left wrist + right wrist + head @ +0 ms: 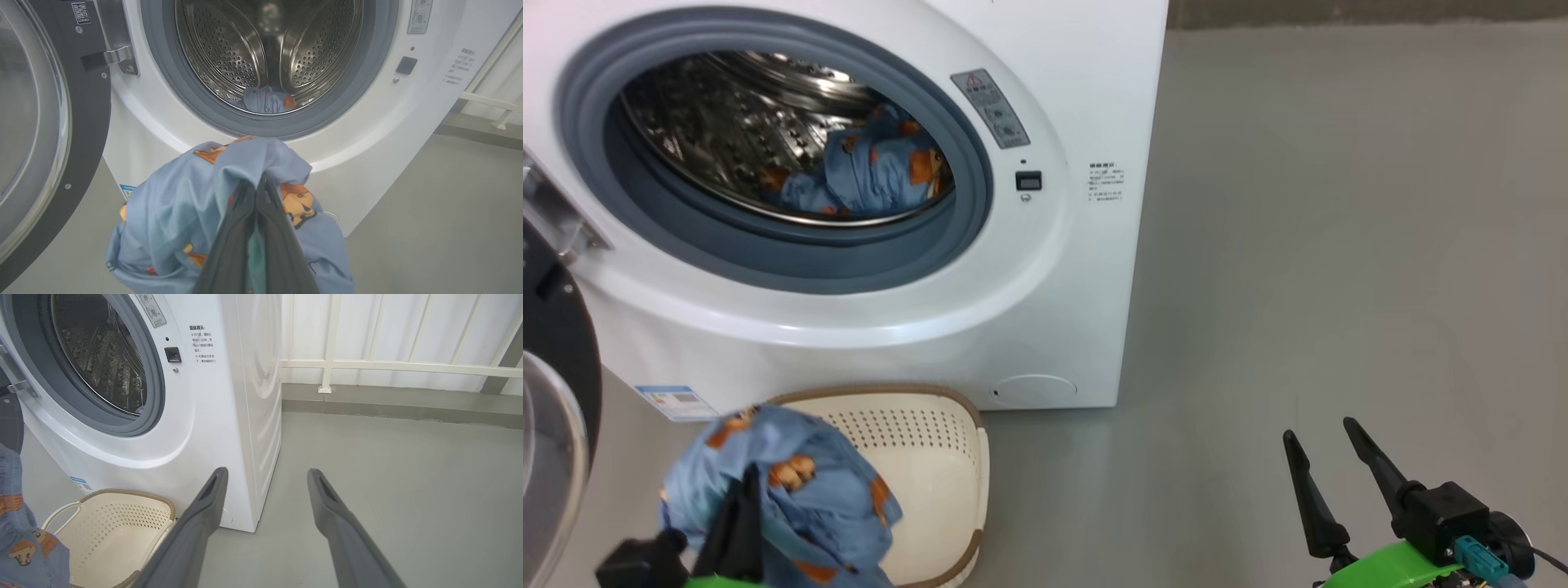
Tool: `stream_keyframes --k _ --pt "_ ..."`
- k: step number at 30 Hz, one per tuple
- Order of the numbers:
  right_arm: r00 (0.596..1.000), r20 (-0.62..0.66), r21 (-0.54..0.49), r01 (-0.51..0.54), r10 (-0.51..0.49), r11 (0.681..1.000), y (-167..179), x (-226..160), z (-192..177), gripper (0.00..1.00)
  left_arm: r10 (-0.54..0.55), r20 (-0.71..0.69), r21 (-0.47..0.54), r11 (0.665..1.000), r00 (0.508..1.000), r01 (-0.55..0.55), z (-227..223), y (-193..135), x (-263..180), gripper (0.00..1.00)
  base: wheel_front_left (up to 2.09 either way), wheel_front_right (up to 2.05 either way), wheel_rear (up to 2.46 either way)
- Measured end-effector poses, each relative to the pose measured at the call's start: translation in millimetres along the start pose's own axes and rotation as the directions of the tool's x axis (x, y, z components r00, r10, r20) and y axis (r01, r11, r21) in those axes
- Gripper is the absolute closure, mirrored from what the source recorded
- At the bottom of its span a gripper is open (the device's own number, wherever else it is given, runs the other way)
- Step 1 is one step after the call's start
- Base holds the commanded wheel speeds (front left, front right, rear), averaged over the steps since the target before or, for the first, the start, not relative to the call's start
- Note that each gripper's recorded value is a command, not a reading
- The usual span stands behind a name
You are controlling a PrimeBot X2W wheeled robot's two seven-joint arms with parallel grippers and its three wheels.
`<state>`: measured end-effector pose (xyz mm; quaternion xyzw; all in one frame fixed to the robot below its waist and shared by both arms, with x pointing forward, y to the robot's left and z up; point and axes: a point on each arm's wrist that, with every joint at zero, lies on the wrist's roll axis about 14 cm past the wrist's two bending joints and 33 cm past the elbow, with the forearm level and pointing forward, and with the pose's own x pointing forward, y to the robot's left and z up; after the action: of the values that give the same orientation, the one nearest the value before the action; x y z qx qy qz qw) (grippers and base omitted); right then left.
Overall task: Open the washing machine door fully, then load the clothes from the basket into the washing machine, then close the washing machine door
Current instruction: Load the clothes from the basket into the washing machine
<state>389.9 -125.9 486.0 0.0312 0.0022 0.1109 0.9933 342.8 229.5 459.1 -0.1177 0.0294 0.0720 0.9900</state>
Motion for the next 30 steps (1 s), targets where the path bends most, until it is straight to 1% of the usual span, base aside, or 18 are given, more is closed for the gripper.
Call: stream_keyframes --k 7,14,15,23,25,30 --pt "0.999 -0.040 0.004 0.019 -0.019 1.000 -8 5 -15 0.00 -0.025 0.071 0.009 1.000 0.997 0.024 24 -7 33 1.00 0.00 0.00 0.00" --pt "0.998 -0.047 0.003 0.035 -0.035 0.999 -17 24 -23 0.00 -0.086 0.138 0.027 0.996 0.987 0.083 46 -23 81 1.00 0.00 0.00 0.00" --pt "0.998 -0.047 0.003 0.035 -0.035 0.999 -17 24 -23 0.00 -0.086 0.138 0.027 0.996 0.987 0.083 46 -23 81 1.00 0.00 0.00 0.00" --pt "0.993 -0.098 0.001 0.064 -0.064 0.998 -32 41 -49 0.00 -0.163 0.228 0.099 0.985 0.960 0.144 76 -39 150 1.00 0.00 0.00 0.00" --pt "0.990 -0.116 0.001 0.075 -0.074 0.997 -36 44 -58 0.00 -0.175 0.245 0.097 0.983 0.954 0.155 81 -43 169 1.00 0.00 0.00 0.00" --pt "0.982 -0.160 0.002 0.100 -0.098 0.995 -47 47 -80 0.00 -0.201 0.229 0.116 0.977 0.953 0.178 77 -50 215 1.00 0.00 0.00 0.00"
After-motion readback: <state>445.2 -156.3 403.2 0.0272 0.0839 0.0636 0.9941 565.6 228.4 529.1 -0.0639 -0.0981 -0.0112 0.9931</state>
